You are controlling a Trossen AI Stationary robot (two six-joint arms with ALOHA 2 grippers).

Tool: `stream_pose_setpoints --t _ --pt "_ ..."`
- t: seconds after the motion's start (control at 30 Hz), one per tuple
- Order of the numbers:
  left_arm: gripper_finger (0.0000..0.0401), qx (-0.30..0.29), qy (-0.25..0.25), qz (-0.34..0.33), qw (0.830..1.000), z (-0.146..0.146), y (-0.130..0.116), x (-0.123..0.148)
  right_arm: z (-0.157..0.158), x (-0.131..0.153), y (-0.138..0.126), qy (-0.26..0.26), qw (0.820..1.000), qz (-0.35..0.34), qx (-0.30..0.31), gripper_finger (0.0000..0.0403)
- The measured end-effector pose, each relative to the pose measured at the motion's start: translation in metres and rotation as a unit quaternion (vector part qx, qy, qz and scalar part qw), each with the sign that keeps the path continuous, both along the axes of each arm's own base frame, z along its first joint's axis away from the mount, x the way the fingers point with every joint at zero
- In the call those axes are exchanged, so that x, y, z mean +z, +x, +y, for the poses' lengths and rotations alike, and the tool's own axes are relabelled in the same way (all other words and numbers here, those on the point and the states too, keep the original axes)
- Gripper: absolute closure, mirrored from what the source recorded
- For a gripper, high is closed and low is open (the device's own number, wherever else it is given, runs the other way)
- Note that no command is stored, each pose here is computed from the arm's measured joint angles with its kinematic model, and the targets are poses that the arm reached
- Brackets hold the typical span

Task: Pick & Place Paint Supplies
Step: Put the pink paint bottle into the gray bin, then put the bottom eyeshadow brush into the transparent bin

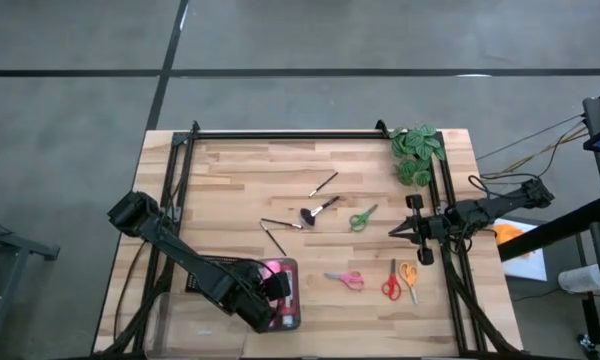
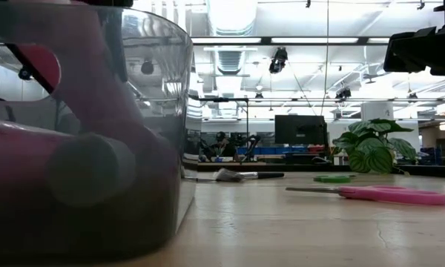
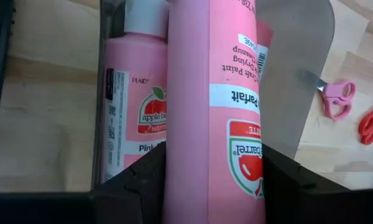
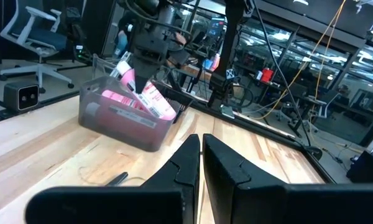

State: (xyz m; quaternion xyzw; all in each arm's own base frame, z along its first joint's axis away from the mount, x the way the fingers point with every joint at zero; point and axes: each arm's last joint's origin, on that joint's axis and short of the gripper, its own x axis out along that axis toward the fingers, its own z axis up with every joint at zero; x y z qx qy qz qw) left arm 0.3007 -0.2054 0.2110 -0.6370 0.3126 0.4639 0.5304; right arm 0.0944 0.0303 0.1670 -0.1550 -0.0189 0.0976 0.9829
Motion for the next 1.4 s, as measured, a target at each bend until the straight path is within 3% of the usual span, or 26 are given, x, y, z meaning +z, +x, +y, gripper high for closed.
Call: stream_pose_setpoints --t 0.37,0.8,1.1,1.4 --pt "0.0208 0.008 0.02 -0.006 1.0 0.003 0.0 -0.002 0.0 0.0 0.0 0.0 1.0 0.0 0.0 0.0388" --pt "0.008 0.017 0.012 -0.017 1.0 0.002 0.002 -0.001 0.0 0.0 0.0 0.0 1.0 0.0 0.0 0.0388" --pt "0.0064 0.017 0.009 -0.029 0.999 0.001 0.005 0.003 0.0 0.0 0.0 0.0 1.0 0.0 0.0 0.0388" --pt "0.0064 -0.062 0.092 -0.046 0.993 0.011 0.001 0.039 0.0 0.0 0.0 0.0 1.0 0.0 0.0 0.0388"
